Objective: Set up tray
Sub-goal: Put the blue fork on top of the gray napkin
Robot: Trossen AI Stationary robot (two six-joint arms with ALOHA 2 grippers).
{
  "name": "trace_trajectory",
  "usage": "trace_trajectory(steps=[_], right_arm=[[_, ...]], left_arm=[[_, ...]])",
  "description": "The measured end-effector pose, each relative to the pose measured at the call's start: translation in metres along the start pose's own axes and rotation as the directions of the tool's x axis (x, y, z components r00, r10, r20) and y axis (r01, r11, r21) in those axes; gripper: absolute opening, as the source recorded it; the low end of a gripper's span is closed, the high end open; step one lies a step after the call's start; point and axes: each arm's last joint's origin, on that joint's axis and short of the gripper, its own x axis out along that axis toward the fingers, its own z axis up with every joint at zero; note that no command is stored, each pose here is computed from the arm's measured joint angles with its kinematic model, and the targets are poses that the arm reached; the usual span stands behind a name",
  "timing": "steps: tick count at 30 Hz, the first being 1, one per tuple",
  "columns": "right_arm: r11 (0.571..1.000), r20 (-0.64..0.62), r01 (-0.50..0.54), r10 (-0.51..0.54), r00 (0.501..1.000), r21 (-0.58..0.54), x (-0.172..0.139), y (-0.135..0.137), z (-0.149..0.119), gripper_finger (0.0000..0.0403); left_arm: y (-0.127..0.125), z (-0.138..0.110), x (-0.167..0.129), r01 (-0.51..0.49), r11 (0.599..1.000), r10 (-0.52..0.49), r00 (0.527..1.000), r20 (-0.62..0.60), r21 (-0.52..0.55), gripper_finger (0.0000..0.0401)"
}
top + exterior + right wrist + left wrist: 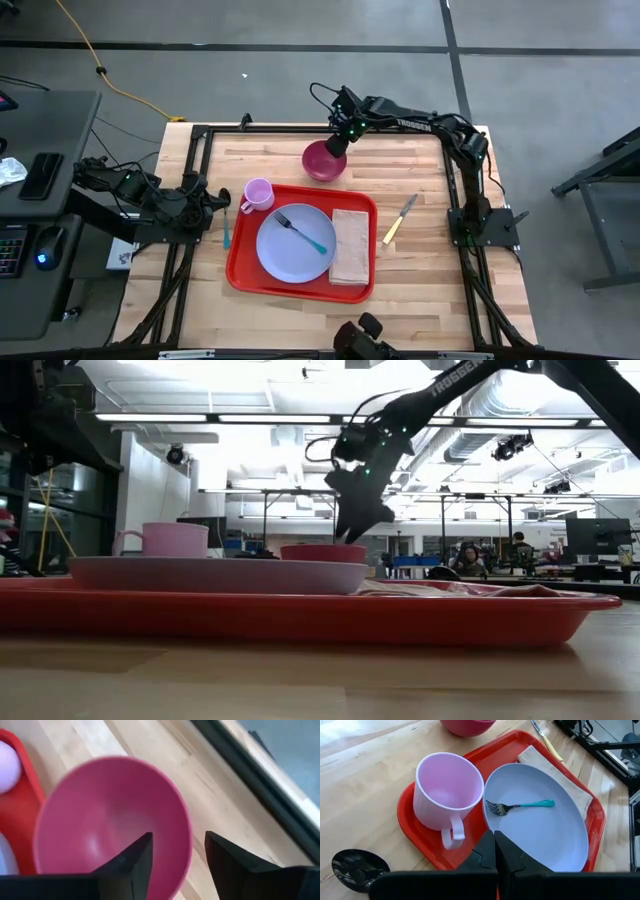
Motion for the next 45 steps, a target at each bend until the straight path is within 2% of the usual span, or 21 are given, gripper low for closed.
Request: trace_trajectory(steps=[6,10,14,22,26,29,32,35,41,45], right_arm=[[1.000,0.032,0.009,-0.009,0.999,0.018,-0.032,0.002,0.002,0.0161],[0.991,0.014,-0.132,0.131,0.991,0.027,-0.054,0.021,-0.002,0.0161],[0.973,-0.058,-0.228,0.226,0.972,-0.039,-0.068,0.061,-0.014,0.0161],[0.930,-0.136,-0.229,0.197,0.971,-0.287,-0.077,0.167,-0.057,0.0161],[0.898,-0.066,-0.194,0.183,0.981,-0.394,-0.080,0.208,-0.073,0.0161],[0.884,0.011,-0.210,0.236,0.972,-0.418,-0.082,0.229,-0.076,0.0160],[0.877,0.061,-0.238,0.289,0.955,-0.418,-0.081,0.242,-0.075,0.0160],[0.873,0.049,-0.244,0.290,0.956,-0.422,-0.068,0.248,-0.078,0.0160],[0.865,-0.060,-0.291,0.293,0.954,-0.409,-0.032,0.251,-0.087,0.0160],[0.870,-0.090,-0.290,0.278,0.956,-0.399,-0.016,0.250,-0.089,0.0160]], left_arm=[[0.000,0.000,0.000,0.012,1.000,-0.012,1.000,-0.016,0.000,0.0021],[0.000,-0.001,0.000,0.014,1.000,-0.014,1.000,-0.019,0.000,0.0021],[0.000,-0.001,0.000,0.014,1.000,-0.014,1.000,-0.019,0.006,0.0021],[0.000,-0.001,0.000,0.013,1.000,-0.013,1.000,-0.019,0.008,0.0021],[0.000,-0.001,0.000,0.013,1.000,-0.013,1.000,-0.019,0.008,0.0021],[0.000,-0.001,0.000,0.013,1.000,-0.013,1.000,-0.019,0.008,0.0021],[-0.001,0.000,0.000,0.016,1.000,-0.015,1.000,-0.018,0.006,0.0021],[-0.001,0.000,0.000,0.024,1.000,-0.024,1.000,-0.018,0.003,0.0021],[-0.002,-0.001,0.000,0.037,0.999,-0.037,0.999,-0.035,0.002,0.0021],[-0.002,-0.001,0.000,0.038,0.999,-0.038,0.999,-0.037,0.002,0.0021]])
